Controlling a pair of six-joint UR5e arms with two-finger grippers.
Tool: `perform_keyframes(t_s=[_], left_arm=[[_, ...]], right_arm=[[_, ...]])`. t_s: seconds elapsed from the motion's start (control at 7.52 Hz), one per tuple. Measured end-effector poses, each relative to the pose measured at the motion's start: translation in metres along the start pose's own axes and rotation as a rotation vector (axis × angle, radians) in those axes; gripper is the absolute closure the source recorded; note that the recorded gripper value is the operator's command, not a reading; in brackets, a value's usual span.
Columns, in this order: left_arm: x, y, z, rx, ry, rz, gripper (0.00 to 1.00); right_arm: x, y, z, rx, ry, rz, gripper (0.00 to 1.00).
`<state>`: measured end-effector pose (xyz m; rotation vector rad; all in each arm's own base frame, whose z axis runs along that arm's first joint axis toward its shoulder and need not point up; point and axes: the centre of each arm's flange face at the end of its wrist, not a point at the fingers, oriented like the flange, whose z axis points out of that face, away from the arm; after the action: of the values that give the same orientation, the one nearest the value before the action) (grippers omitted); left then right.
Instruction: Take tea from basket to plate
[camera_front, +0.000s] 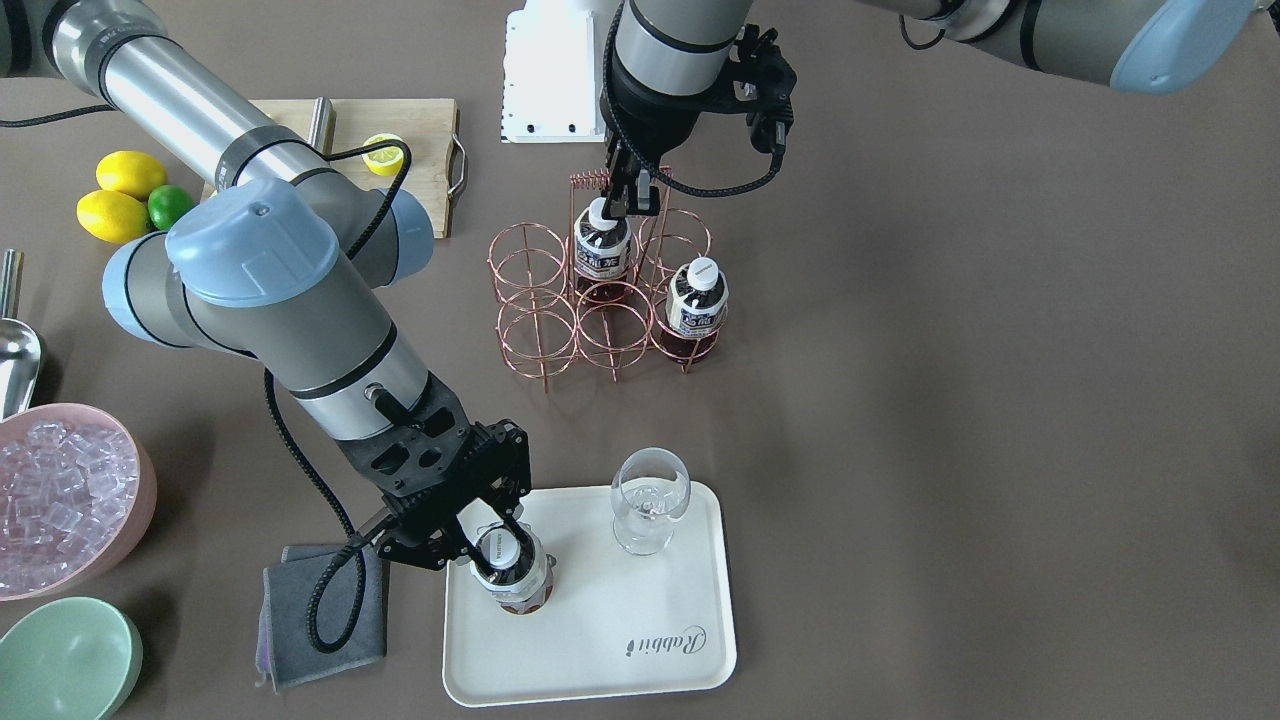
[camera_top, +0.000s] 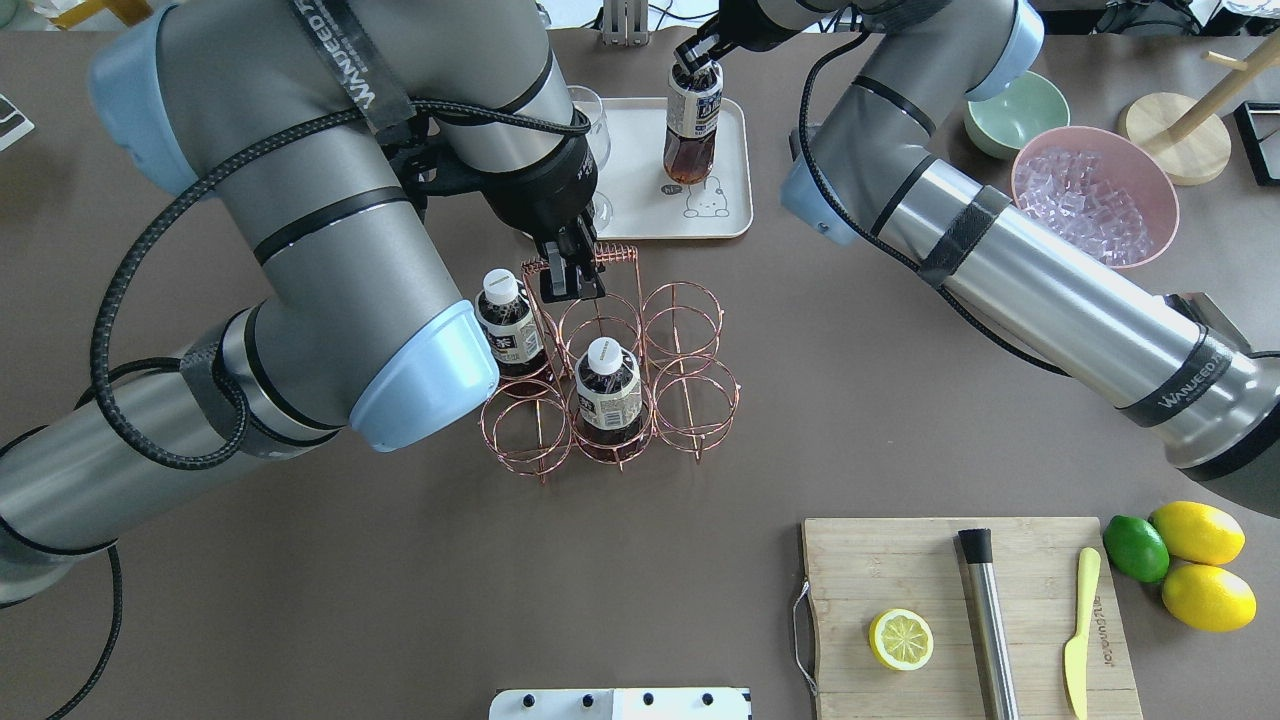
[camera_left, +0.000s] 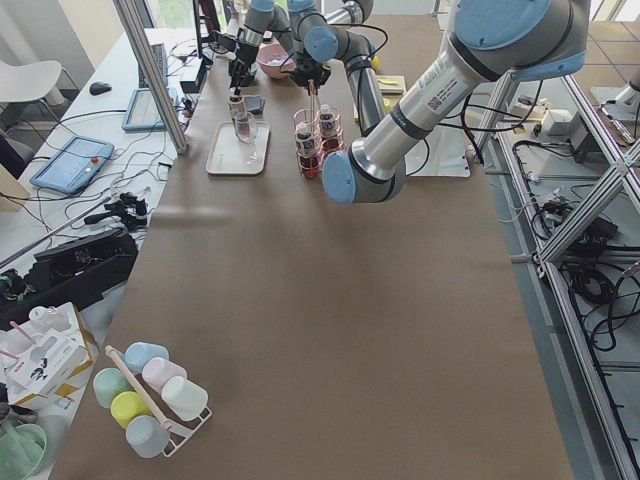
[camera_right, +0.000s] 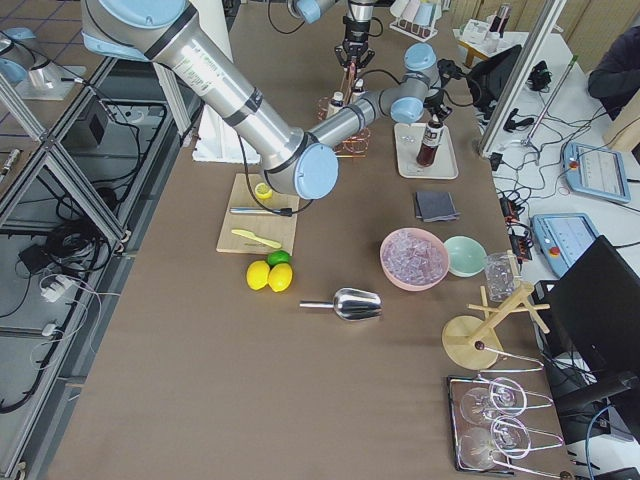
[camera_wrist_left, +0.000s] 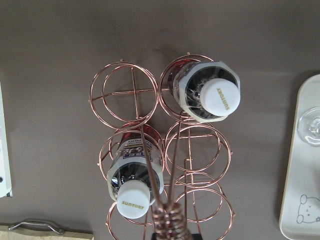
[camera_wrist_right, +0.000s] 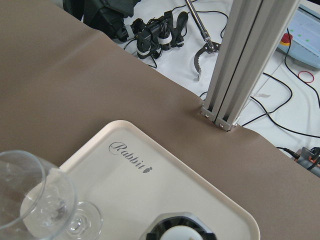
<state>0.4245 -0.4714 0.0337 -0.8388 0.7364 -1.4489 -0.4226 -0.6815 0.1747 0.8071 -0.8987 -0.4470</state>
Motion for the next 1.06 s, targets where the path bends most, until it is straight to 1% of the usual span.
perform_keyframes(t_s=[0.27,0.4,0.53,0.67,0.8,1.06], left_arm=[[0.002,-0.004,-0.009,-0.007,0.01,0.001,1.0],[0.007,-0.015,-0.023,-0.015,0.029,-0.005,1.0],[0.016,-0.03,-0.041,-0.025,0.045,-0.017,1.0],[0.024,-0.044,-0.06,-0.028,0.05,-0.02,1.0],[0.031,-0.06,-0.082,-0.02,0.053,-0.009,1.0],[0.047,-0.106,-0.123,0.005,0.056,0.005,1.0]], right_arm=[[0.0,0.003,-0.001,0.0,-0.002,-0.001,1.0],[0.0,0.006,-0.002,0.002,-0.003,-0.002,0.77],[0.0,0.007,-0.004,0.004,-0.005,-0.003,0.33],[-0.002,0.007,-0.006,0.008,-0.008,-0.004,0.01],[-0.003,0.006,-0.009,0.012,-0.012,0.0,0.01],[-0.006,0.007,-0.014,0.019,-0.02,0.002,0.01]])
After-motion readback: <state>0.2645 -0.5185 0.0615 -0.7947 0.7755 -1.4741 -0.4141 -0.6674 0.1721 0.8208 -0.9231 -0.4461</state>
